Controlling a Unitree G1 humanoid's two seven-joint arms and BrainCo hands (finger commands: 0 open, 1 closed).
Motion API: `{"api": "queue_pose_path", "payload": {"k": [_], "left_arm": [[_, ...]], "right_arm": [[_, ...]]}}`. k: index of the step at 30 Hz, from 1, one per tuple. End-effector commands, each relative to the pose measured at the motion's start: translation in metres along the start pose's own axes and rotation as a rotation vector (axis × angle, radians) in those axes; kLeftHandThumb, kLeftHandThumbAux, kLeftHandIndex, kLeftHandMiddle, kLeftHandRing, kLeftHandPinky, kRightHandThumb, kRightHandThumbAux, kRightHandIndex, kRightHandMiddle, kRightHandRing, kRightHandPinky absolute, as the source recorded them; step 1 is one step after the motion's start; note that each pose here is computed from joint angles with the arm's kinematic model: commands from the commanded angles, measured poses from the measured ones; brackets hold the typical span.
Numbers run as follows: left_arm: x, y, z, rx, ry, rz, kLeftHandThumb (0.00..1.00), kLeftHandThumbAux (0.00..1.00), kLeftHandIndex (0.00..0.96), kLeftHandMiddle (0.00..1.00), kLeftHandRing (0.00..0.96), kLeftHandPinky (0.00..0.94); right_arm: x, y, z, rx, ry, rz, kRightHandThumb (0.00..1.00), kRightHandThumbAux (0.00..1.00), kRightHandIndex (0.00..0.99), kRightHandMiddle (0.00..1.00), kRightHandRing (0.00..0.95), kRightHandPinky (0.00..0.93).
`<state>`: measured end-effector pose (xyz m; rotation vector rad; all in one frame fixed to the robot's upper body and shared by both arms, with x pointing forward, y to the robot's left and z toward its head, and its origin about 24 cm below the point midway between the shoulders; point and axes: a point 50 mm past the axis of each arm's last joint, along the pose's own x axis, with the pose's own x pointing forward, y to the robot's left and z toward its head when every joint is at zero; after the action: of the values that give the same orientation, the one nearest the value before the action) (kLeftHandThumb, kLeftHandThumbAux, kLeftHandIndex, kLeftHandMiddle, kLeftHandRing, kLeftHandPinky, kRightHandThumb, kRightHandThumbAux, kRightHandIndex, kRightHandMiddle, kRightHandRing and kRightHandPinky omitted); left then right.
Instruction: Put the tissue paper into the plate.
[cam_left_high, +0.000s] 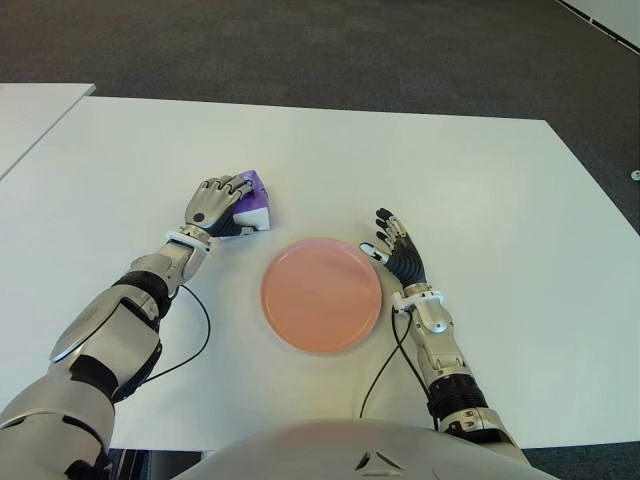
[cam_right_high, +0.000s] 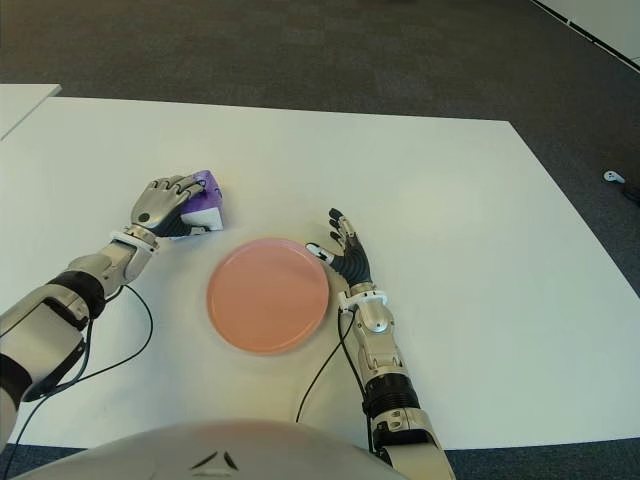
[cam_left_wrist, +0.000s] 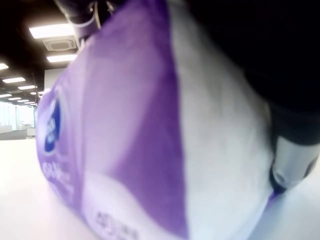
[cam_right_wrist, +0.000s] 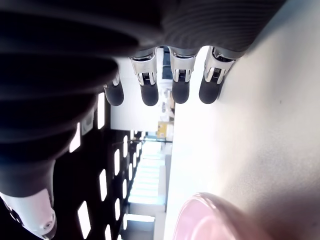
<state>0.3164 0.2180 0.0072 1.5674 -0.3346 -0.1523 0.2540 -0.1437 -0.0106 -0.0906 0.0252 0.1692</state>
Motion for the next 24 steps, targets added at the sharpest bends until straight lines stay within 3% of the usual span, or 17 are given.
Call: {"api": "queue_pose_path", "payload": {"k": [1,24], "left_arm": [[-0.0373,-0.0409,0.0090,-0.009,0.008,-0.237,0.739,0.698,0.442,0.765,0.765,0.756],[-0.0350,-0.0419,0.0114,-0.041,0.038,-0.241,0.742,0.699,0.443,0.786,0.792,0.759]], "right_arm": [[-0.0248,0.0020,-0.0382,0.017,0.210,0.003,0.000,0.645,0.035,0.055,0.018,0.000],[-0.0222,0.0031,-0.0389,0.016,0.203,-0.005,0.000,0.605,0.040,0.061,0.016,0.000]]}}
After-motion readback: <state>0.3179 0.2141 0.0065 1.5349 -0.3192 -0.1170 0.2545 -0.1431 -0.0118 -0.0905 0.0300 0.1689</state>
